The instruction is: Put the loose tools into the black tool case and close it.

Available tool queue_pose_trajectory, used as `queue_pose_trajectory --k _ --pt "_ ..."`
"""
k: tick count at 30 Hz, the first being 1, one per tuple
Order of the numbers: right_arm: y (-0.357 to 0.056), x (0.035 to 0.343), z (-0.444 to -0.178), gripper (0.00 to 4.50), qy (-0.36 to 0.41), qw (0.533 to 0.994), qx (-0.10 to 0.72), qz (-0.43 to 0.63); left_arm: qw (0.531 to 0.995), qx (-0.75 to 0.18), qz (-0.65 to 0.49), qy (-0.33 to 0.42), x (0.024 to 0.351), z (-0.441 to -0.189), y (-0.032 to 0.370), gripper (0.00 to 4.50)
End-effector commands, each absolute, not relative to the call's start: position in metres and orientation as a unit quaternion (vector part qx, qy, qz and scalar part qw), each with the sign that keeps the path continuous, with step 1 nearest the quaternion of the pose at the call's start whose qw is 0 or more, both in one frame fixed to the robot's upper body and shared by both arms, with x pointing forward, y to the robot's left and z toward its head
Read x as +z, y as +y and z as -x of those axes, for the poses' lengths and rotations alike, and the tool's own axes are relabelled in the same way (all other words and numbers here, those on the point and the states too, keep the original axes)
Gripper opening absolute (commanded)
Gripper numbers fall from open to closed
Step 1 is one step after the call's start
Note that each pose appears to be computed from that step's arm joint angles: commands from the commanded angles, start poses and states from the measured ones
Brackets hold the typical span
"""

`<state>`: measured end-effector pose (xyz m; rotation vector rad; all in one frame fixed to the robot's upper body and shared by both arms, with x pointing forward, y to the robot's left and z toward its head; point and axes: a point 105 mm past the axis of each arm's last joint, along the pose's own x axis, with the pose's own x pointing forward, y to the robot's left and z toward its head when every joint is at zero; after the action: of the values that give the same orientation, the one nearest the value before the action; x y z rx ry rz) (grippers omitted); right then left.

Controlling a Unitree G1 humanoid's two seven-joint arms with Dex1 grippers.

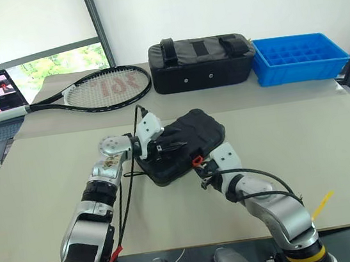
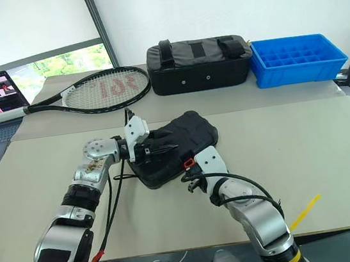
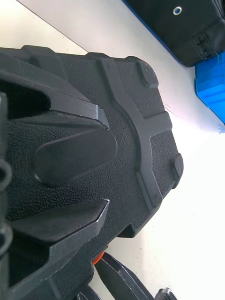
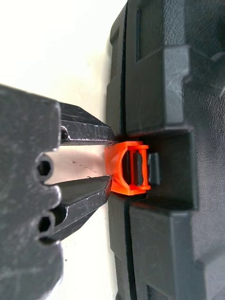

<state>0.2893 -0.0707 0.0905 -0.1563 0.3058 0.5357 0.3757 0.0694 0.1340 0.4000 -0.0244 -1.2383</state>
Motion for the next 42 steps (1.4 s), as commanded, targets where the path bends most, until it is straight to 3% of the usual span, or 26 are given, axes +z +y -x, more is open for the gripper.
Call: queue_pose_trajectory --k 1,24,28,42 --pt "-0.073 0.114 -0.290 1.27 0.102 0.959 0.253 0.082 0.790 -0.581 -0.193 0.018 0.115 -0.371 0.070 2.50" --pt "-0.073 0.098 -0.294 1.27 0.120 0.957 0.249 0.089 0.790 -0.583 -0.188 0.023 0.109 -0.370 0.068 2.50" --pt "-0.084 0.101 -0.292 1.27 0.119 0.961 0.248 -0.014 0.790 -0.583 -0.190 0.023 0.108 -0.369 0.068 2.50" --pt "-0.091 0.111 -0.290 1.27 0.107 0.961 0.234 -0.101 0.792 -0.580 -0.190 0.022 0.107 -0.370 0.068 2.50"
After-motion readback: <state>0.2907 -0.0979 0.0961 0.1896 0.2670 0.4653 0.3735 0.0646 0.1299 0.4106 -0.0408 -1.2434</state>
